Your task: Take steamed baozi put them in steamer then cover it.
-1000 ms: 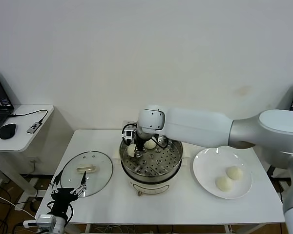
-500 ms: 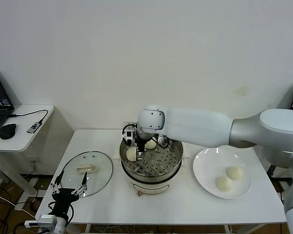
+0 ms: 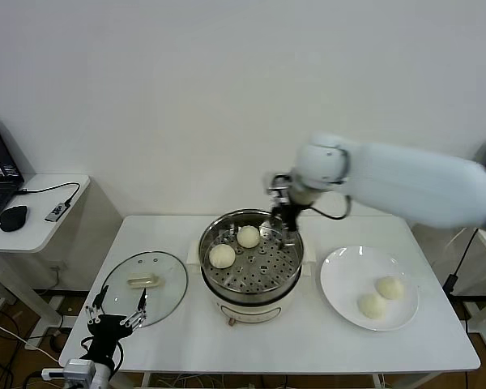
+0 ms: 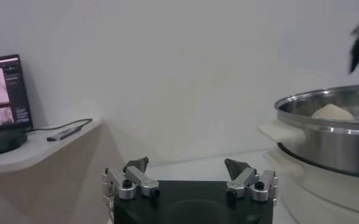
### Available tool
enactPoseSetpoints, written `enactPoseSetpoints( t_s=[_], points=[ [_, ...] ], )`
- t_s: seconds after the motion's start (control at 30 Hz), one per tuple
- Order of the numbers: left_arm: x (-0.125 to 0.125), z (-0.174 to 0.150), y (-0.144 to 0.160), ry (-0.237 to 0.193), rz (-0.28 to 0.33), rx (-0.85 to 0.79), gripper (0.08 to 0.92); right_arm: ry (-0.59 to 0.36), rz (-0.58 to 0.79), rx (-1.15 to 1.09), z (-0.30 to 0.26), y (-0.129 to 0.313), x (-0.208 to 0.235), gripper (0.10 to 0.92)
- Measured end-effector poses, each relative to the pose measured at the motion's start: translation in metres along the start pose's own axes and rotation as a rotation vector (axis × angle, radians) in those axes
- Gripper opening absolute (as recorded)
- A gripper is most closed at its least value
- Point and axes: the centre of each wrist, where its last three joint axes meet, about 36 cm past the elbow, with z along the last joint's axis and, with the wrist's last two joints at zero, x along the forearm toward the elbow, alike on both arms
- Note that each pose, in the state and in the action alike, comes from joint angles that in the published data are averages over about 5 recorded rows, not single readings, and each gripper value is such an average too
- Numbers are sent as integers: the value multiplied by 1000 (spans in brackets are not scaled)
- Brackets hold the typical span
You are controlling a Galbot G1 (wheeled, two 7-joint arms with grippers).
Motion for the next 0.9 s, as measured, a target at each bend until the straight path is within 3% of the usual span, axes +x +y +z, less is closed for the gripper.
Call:
enactPoseSetpoints(
  t_s=[0.47, 0.9],
  points=[
    [3, 1, 0, 6, 2, -14, 823, 104, -8, -35, 147, 89, -10, 823],
    [7, 2, 3, 16, -11, -24, 823, 150, -27, -69, 196, 136, -77, 823]
  ],
)
